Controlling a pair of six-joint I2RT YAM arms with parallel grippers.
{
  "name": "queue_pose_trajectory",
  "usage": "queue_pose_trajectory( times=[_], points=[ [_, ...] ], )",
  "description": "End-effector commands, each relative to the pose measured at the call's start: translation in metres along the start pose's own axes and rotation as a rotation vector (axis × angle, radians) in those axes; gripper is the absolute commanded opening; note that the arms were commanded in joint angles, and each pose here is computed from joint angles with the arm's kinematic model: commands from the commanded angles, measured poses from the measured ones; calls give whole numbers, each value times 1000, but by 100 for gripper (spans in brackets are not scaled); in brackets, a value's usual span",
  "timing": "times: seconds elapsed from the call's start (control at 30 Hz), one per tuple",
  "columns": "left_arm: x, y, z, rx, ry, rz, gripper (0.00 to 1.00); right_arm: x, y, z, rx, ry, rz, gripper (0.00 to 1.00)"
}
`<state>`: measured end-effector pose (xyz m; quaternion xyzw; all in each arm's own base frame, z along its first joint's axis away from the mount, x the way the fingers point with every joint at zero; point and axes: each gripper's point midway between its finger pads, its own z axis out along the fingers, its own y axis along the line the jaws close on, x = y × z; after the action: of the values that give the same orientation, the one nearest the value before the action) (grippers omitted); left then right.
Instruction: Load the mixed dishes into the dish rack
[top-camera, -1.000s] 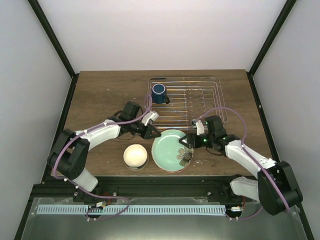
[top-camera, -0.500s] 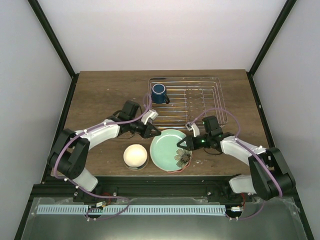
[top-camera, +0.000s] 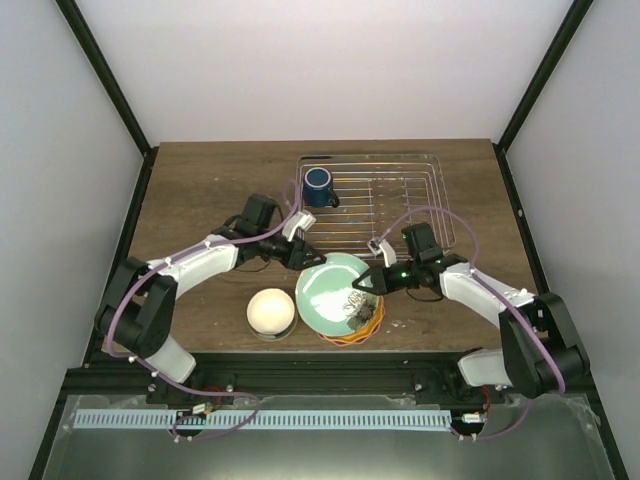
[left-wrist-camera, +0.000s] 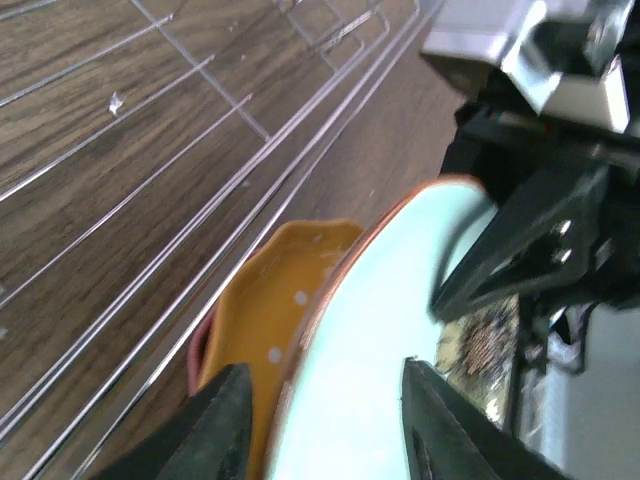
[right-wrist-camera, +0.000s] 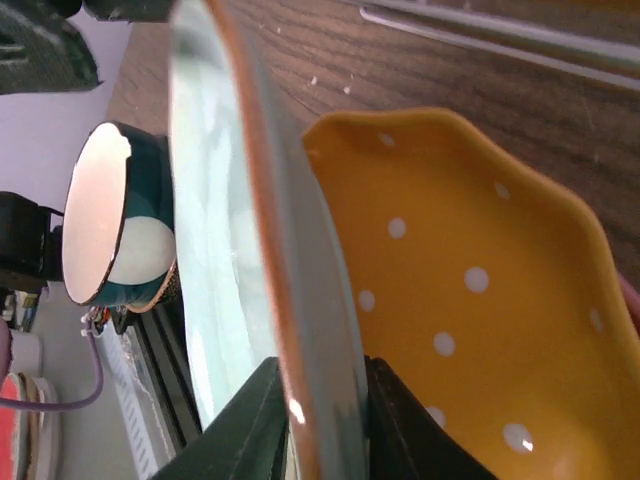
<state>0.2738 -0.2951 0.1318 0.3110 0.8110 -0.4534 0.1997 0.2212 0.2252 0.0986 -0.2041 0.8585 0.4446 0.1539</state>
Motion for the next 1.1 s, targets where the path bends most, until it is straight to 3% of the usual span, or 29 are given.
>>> queue_pose_trajectory(
  times=[0.0,0.3,0.47,0.67,0.87,1.07],
  points=[
    [-34,-32,-13,73,-77,85,52,-27,20,-8,-6,-41,-94,1],
    [-38,-33,-24,48,-93,92,64,-37,24,-9,-14,-47,-114,1],
    [-61,-44,-47,5,-161,117,99,-42,30,-15,-2,-34,-132,1],
    [-110,-48,-89,-201,-254,189,100,-64,58,-32,-34,-71,-208,1],
    [-139,-42,-131,-396,-327,227,100,-107,104,-67,-46,-192,-375,1],
    [-145,-27,-156,-450,-368,203,100,-156,130,-107,108,-309,-550,1]
  ],
)
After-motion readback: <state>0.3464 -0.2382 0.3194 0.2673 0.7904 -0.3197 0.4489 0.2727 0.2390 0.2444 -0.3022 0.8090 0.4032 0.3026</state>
